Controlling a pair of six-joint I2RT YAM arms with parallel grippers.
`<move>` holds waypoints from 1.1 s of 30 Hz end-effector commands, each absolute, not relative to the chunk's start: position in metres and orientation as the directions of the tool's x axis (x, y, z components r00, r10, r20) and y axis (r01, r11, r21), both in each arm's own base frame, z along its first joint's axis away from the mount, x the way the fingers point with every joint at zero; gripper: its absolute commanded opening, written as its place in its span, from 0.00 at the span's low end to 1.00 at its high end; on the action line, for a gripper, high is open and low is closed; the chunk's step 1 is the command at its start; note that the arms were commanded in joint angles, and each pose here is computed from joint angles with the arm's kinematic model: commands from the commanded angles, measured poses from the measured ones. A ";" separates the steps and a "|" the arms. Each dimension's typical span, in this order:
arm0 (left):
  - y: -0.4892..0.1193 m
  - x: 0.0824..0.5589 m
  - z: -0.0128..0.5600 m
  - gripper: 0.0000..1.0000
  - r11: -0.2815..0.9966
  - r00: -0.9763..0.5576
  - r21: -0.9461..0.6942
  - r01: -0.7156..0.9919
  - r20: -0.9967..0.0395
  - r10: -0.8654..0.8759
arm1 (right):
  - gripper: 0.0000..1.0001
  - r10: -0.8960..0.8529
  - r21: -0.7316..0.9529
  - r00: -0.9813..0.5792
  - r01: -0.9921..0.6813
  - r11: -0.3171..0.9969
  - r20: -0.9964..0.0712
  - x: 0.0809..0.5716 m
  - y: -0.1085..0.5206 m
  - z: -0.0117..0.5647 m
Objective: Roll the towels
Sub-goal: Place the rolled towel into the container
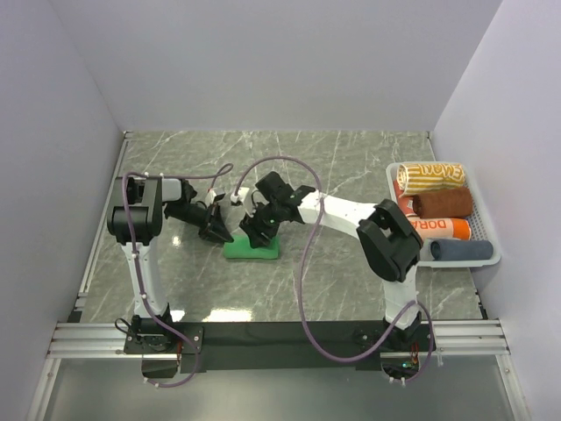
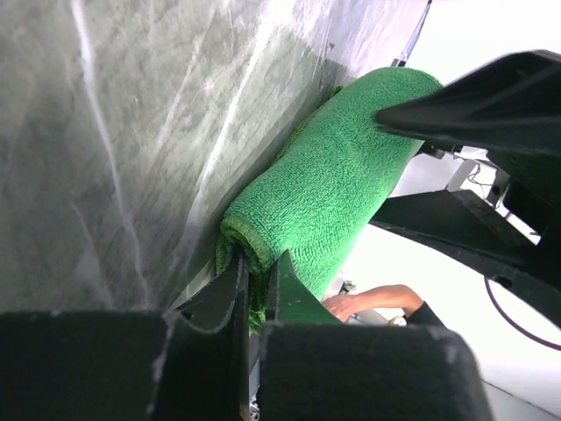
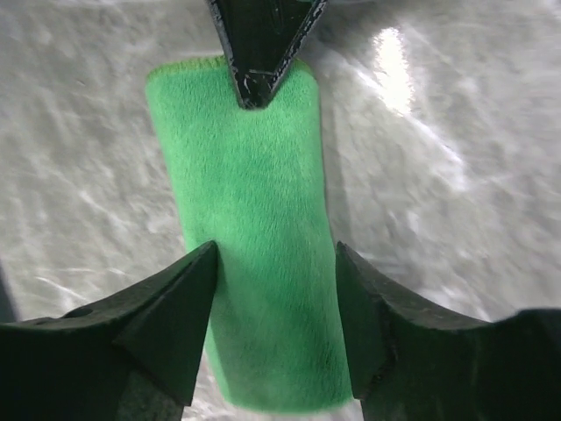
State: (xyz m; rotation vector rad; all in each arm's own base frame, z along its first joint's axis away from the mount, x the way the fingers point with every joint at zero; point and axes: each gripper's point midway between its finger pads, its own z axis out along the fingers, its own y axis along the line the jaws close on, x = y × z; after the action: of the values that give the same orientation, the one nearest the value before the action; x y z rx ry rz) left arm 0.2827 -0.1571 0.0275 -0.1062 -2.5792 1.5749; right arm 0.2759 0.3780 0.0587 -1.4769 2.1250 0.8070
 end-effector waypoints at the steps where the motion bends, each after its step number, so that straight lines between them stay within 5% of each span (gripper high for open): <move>1: -0.150 0.294 0.002 0.01 0.523 -0.987 -0.846 0.099 -0.016 0.161 | 0.64 -0.762 -0.013 -0.205 -0.963 0.270 -0.614 0.282 0.357 0.075; 7: -0.149 0.295 0.001 0.01 0.529 -0.987 -0.844 0.093 -0.007 0.161 | 0.66 -0.834 -0.180 -0.045 -0.969 0.171 -0.550 0.263 0.367 0.074; 8: -0.148 0.296 0.000 0.01 0.532 -0.987 -0.841 0.095 -0.008 0.162 | 0.76 -0.844 -0.211 -0.017 -0.966 0.153 -0.536 0.263 0.367 0.073; 11: -0.148 0.296 -0.001 0.01 0.532 -0.987 -0.842 0.091 -0.004 0.163 | 0.78 -0.866 -0.267 0.034 -0.957 0.116 -0.498 0.261 0.371 0.064; 22: -0.149 0.299 -0.001 0.01 0.528 -0.986 -0.844 0.096 -0.007 0.167 | 0.73 -0.927 -0.318 0.095 -0.948 0.028 -0.362 0.269 0.367 0.018; 26: -0.149 0.300 0.001 0.05 0.520 -0.985 -0.848 0.105 -0.018 0.169 | 0.58 -0.939 -0.283 0.100 -0.959 -0.003 -0.330 0.261 0.358 -0.005; 27: -0.149 0.300 0.002 0.15 0.519 -0.985 -0.848 0.111 -0.025 0.171 | 0.52 -0.939 -0.274 0.096 -0.962 -0.002 -0.329 0.260 0.357 -0.008; 29: -0.147 0.304 0.008 0.26 0.514 -0.985 -0.847 0.133 -0.057 0.162 | 0.28 -0.943 -0.262 0.086 -0.965 0.001 -0.321 0.258 0.352 -0.013; 31: -0.144 0.309 0.021 0.48 0.504 -0.984 -0.849 0.161 -0.099 0.147 | 0.00 -0.942 -0.242 0.058 -0.970 0.025 -0.332 0.262 0.346 -0.011; 33: -0.131 0.321 0.032 0.64 0.506 -0.981 -0.841 0.192 -0.157 0.113 | 0.00 -0.935 -0.231 0.048 -0.972 0.037 -0.351 0.264 0.341 0.000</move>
State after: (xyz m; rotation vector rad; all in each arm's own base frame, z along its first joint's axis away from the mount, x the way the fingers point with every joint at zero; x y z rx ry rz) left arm 0.2926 -0.1536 0.0310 -0.0869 -2.5716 1.6066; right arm 0.2718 0.3730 0.0260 -1.8713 1.8021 0.1096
